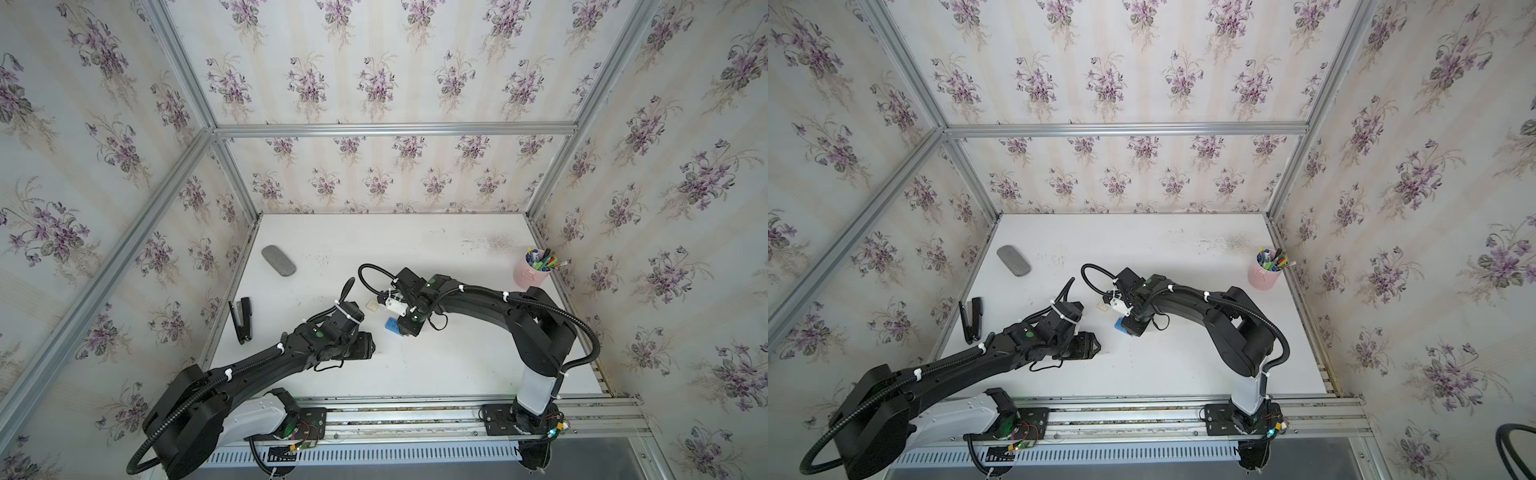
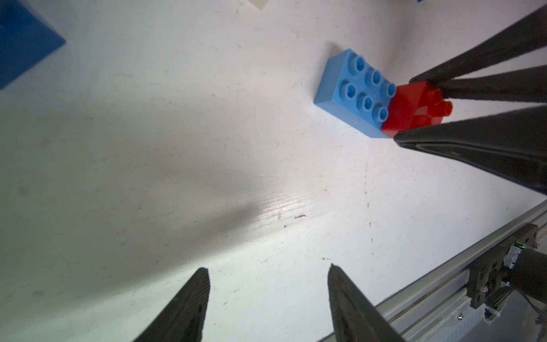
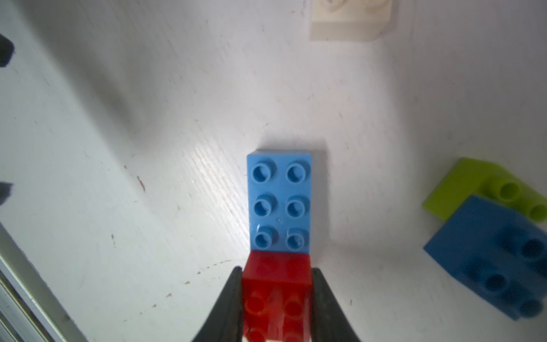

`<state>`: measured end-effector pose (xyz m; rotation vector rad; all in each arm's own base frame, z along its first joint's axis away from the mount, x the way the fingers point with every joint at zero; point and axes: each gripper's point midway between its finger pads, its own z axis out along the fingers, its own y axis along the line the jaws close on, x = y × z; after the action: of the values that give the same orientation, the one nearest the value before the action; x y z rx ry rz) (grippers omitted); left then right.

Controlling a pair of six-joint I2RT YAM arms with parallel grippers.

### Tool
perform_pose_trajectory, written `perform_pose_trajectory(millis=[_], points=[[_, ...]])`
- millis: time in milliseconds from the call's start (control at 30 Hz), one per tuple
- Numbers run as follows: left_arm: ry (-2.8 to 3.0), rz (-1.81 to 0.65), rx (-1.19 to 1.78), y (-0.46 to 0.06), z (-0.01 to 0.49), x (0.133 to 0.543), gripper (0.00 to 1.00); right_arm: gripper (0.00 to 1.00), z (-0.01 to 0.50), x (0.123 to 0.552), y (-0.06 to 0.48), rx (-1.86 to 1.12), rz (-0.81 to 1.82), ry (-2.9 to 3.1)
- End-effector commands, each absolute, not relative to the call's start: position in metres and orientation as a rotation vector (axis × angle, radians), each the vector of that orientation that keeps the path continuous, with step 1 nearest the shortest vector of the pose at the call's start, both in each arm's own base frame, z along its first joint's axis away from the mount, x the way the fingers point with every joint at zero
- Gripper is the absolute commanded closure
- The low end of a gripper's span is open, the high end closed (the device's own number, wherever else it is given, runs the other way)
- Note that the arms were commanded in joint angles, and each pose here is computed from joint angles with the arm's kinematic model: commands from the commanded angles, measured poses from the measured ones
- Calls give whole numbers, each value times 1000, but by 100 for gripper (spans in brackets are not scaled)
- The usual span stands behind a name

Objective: Assemble the letter y with lego
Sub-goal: Assemble the lego brick with the lego brick.

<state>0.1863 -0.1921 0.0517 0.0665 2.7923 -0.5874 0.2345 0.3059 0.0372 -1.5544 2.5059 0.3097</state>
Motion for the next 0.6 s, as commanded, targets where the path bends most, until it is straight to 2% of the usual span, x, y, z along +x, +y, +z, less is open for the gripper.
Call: perform_pose_trajectory(millis=[0, 367, 567], points=[[2780, -588, 75, -192, 52, 188, 34, 78, 20, 228, 297, -1600, 266, 2564], [2775, -591, 67, -191, 53, 188, 34, 82, -5, 221, 289, -1640, 209, 2692], [2780, -587, 61, -190, 51, 187, 34, 82, -1, 224, 293, -1621, 210, 2694]])
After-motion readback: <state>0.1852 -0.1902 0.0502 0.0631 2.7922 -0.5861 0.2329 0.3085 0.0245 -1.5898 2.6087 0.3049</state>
